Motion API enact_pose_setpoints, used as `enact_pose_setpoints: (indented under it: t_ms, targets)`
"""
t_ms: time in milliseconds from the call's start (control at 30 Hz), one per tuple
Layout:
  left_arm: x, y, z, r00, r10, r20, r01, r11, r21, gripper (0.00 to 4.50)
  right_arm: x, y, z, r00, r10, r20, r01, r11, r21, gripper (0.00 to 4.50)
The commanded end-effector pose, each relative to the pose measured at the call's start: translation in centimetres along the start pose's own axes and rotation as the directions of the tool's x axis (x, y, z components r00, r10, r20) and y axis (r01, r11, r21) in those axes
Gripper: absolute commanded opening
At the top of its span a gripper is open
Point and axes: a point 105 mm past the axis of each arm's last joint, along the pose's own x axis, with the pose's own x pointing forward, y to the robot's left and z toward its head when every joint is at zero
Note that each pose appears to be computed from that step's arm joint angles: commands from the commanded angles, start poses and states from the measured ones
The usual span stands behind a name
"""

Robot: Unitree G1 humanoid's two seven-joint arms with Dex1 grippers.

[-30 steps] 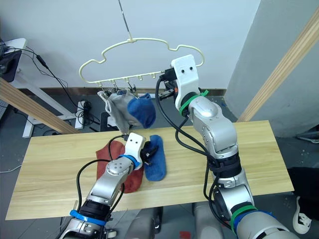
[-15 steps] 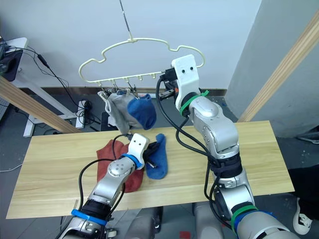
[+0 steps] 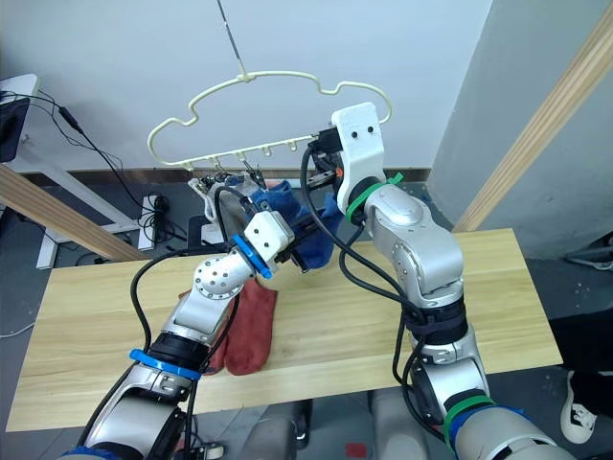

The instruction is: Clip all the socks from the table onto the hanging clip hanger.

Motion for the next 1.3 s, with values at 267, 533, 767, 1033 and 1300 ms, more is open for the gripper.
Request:
enact_pose_setpoints:
  t_ms: [267, 533, 767, 1033, 1300]
  targets:
    - [-0.7, 1.7, -0.5, 0.996, 0.085, -0.003, -0.085, 0.992, 0.096, 0.01, -0.4, 0.6, 1.2, 0.999, 0.025, 0.048, -0.025, 1.000, -0.006, 0.00]
    - [0.3, 2.8, 0.6, 0.991, 0.126, 0.045, -0.130, 0.987, 0.094, 0.01, -0.4, 1.0, 0.9, 0.999, 0.046, 0.029, -0.046, 0.999, 0.005, 0.00]
    - [0.2, 3.3, 0.3, 0.989, 0.145, 0.034, -0.148, 0.985, 0.089, 0.01, -0.5, 1.0, 0.7, 0.999, 0.048, 0.020, -0.048, 0.999, 0.007, 0.00]
    - [0.2, 3.0, 0.0, 0.992, 0.127, 0.026, -0.129, 0.990, 0.050, 0.00, -0.6, 0.2, 0.8, 1.000, 0.010, 0.027, -0.011, 1.000, 0.027, 1.59]
    - [-0.2, 2.1, 0.2, 0.996, 0.085, 0.037, -0.082, 0.993, -0.082, 1.92, -1.4, -0.4, 0.5, 1.000, 0.003, 0.015, -0.003, 1.000, -0.001, 2.33]
